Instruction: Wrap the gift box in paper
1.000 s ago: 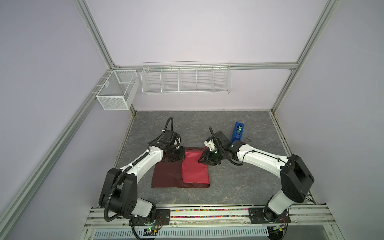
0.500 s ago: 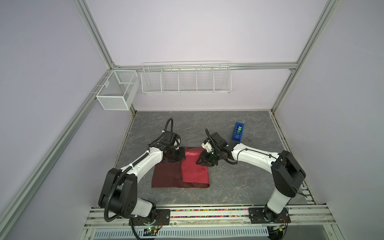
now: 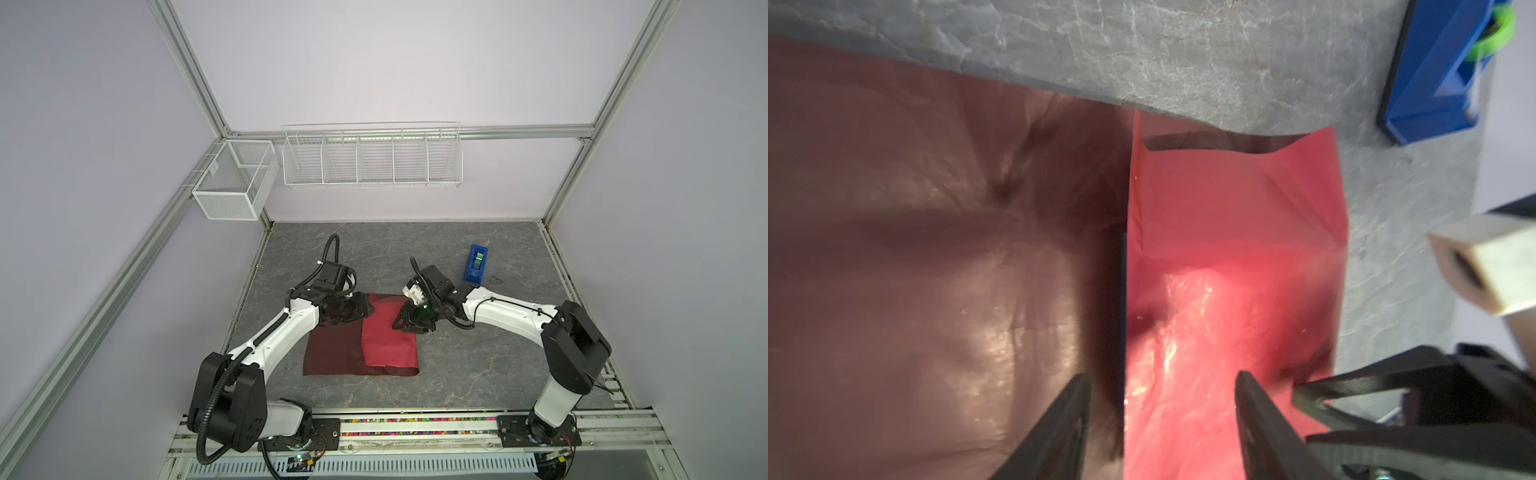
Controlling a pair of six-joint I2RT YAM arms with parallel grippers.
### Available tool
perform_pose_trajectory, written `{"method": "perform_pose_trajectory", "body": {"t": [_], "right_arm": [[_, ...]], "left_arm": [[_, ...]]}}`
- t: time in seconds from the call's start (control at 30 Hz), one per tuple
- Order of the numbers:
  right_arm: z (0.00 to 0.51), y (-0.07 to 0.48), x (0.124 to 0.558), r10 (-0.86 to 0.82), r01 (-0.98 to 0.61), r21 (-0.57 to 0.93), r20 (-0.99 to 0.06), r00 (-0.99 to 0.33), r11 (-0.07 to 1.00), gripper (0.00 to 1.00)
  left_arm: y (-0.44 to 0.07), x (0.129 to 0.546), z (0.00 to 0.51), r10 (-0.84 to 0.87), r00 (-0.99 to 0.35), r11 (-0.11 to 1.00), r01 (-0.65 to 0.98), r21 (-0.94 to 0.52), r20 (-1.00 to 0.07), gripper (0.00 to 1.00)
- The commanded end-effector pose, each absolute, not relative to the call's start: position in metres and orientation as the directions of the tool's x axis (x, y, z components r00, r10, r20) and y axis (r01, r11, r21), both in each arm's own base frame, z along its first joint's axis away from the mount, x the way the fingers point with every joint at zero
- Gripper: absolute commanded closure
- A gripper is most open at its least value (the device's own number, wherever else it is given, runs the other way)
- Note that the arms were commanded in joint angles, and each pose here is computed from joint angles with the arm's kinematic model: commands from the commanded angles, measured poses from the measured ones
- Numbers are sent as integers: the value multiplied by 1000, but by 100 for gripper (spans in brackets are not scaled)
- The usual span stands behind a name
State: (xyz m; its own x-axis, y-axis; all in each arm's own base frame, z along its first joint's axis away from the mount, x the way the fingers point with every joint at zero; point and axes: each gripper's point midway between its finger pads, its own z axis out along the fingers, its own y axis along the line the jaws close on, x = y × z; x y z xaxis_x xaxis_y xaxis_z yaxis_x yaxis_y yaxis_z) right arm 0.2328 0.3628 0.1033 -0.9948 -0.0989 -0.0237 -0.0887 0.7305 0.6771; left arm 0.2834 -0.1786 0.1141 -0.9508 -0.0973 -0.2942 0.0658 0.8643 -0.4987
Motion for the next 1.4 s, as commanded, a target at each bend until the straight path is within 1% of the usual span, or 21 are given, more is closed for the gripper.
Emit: {"method": "perform_pose_trajectory", "body": {"t": [0.0,0.17,0.3,0.5,0.67,0.83,0.97,1.1,1.3,1.37], "right_arm": [[80,348,220,-98,-57,612,33,-995,789,62],[78,347,218,-100,-59,610,33,-994,790,62],[78,347,218,-100,-60,611,31,-995,790,62],[79,347,221,-94,-59,611,24,-995,789,62],[100,339,231,-99,-101,591,-35,-994,801,61],[126,312,247,-39,-92,596,-103,-994,798,59],[132,278,255,34,-49,571,-133,-990,820,55],[121,251,260,93,16,562,-109,-990,827,47],[104,243,265,109,58,593,-51,-993,803,37],[100,242,267,108,61,597,-42,-993,800,36]], "left_arm": [[-186,276,105,-95,-968,830,53,-555,-234,39],[-196,267,92,-81,-984,795,32,-606,-158,36],[-199,262,80,-80,-989,783,13,-622,-121,36],[-198,253,58,-86,-994,786,-26,-617,-67,44],[-201,252,47,-117,-992,767,-66,-638,-38,49],[-206,254,41,-145,-989,742,-96,-664,-20,51],[-215,260,43,-163,-986,716,-97,-691,-30,51],[-233,271,47,-153,-987,691,-74,-719,-45,52],[-254,286,50,-130,-988,702,-33,-712,-82,53],[-262,292,53,-115,-988,702,-10,-712,-99,53]]}}
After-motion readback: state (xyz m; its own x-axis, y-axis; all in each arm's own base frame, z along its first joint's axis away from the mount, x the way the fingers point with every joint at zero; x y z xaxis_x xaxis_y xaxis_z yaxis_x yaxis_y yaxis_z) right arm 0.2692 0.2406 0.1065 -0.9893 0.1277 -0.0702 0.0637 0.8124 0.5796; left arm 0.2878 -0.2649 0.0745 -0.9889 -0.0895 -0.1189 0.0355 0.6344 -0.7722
